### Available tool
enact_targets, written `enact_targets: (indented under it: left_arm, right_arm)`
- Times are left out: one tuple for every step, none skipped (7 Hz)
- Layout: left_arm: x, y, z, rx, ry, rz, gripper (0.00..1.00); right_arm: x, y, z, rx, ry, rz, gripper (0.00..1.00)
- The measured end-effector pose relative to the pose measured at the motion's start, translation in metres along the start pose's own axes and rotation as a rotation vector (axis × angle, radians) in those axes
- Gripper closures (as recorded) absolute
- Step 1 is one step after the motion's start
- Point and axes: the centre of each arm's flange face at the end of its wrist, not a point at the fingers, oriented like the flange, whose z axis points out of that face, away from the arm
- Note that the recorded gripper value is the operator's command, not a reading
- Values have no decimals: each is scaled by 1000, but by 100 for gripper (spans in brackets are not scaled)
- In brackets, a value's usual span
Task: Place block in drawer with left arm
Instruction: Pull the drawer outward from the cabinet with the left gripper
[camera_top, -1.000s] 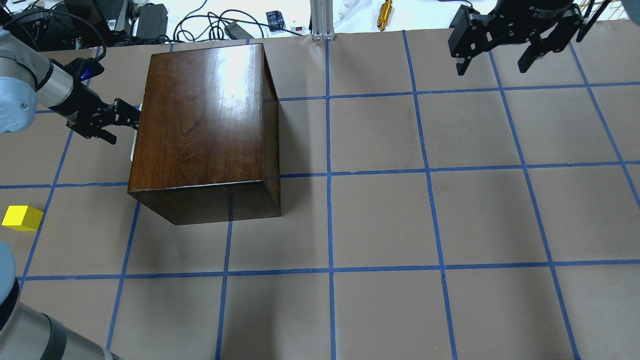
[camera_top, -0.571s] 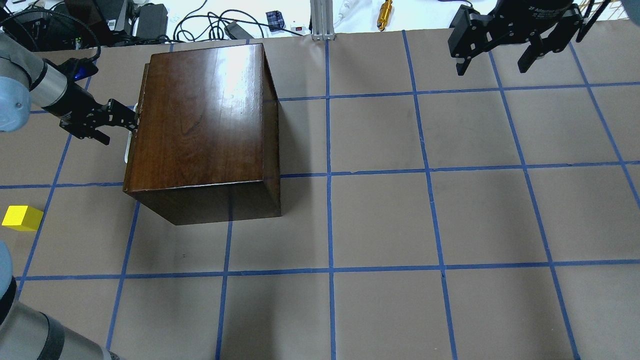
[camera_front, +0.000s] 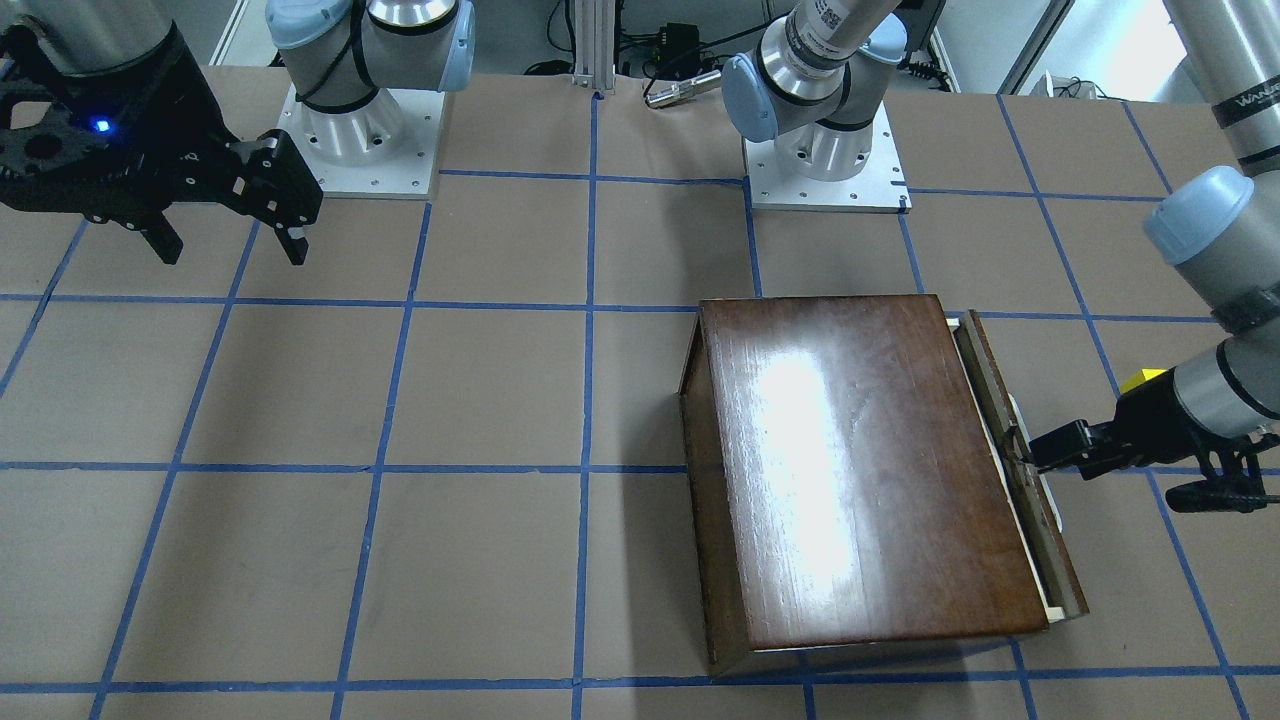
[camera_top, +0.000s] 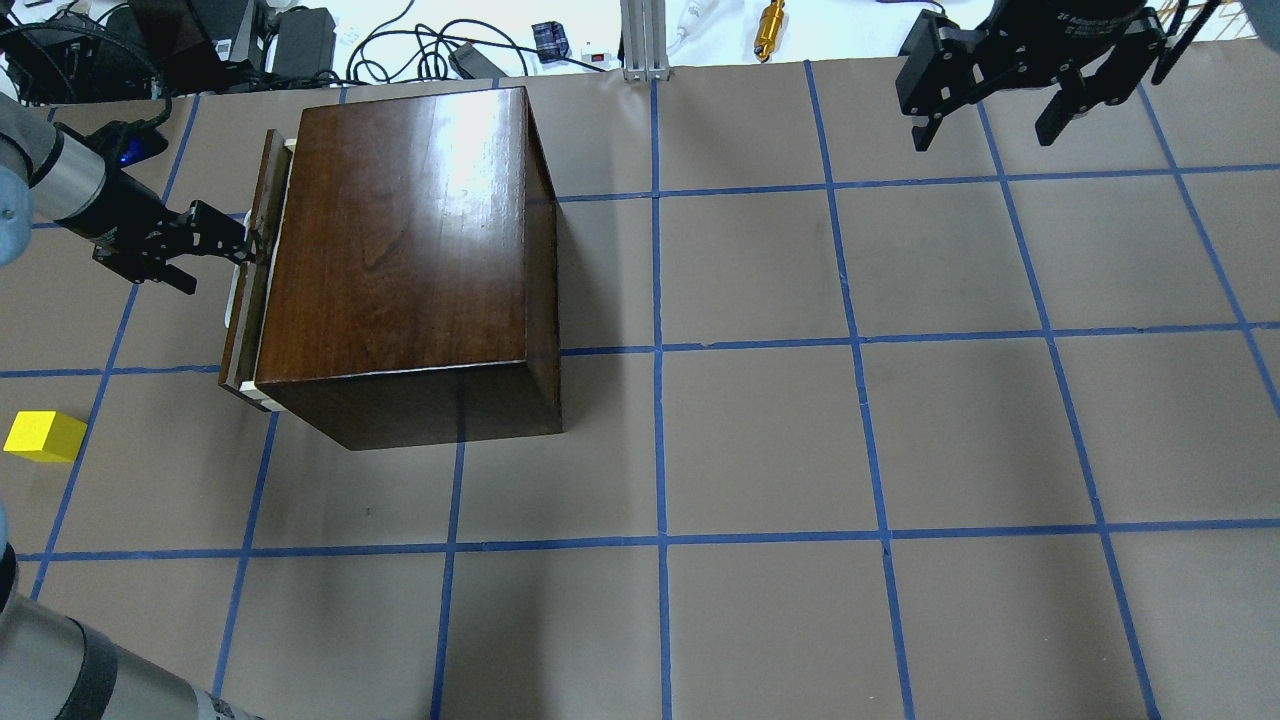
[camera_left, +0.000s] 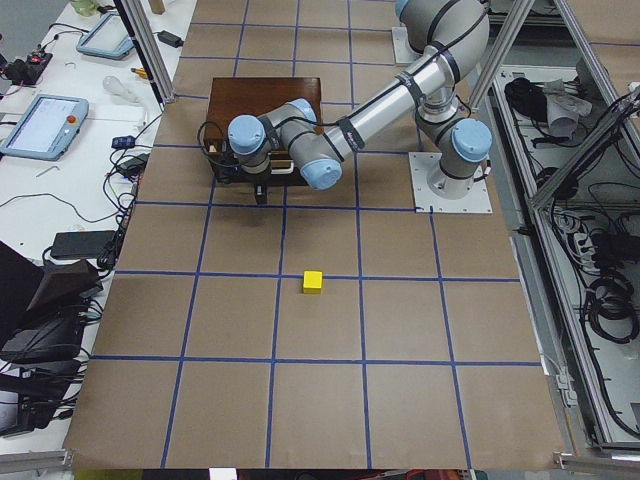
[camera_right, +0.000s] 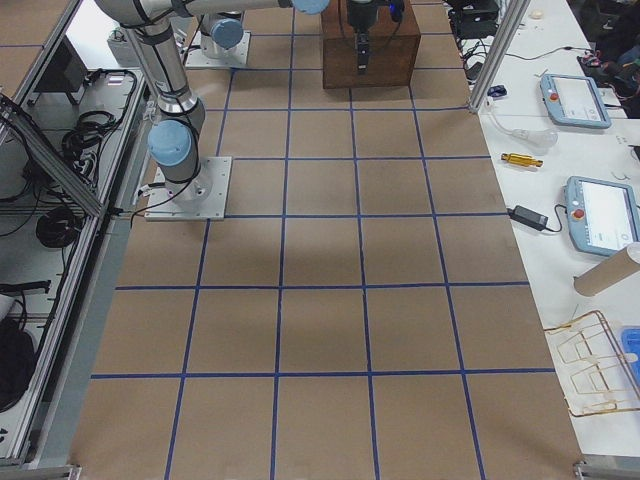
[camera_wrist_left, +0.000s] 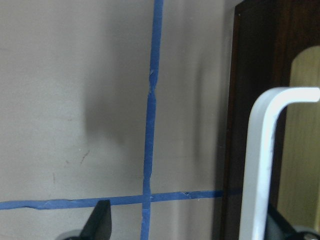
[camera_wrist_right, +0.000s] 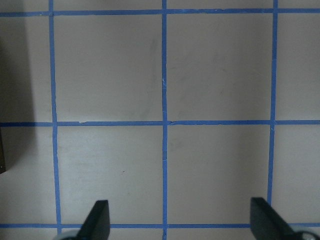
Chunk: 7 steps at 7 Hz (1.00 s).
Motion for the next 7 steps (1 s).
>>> enact_targets:
  left_arm:
    - [-10,2,-3,5,0,-16,0]
    - [-19,3,-5,9,0,-30,0]
    - [-28,5,-8,12,0,-42,0]
    - [-36,7,-10,16,0,-47,0]
    - [-42,8,-11,18,0,-45,0]
    - [-47,8,-12,21,0,-47,0]
    - [-55,9,-14,25,-1,-58,0]
  right_arm:
    - [0,0,0,0,0,0,0]
    - [0,0,0,0,-1,0,0]
    - [0,0,0,0,-1,0,0]
    - [0,0,0,0,-1,0,0]
    - [0,0,0,0,-1,1,0]
    - [0,0,0,0,-1,1,0]
    - [0,0,0,1,0,0,0]
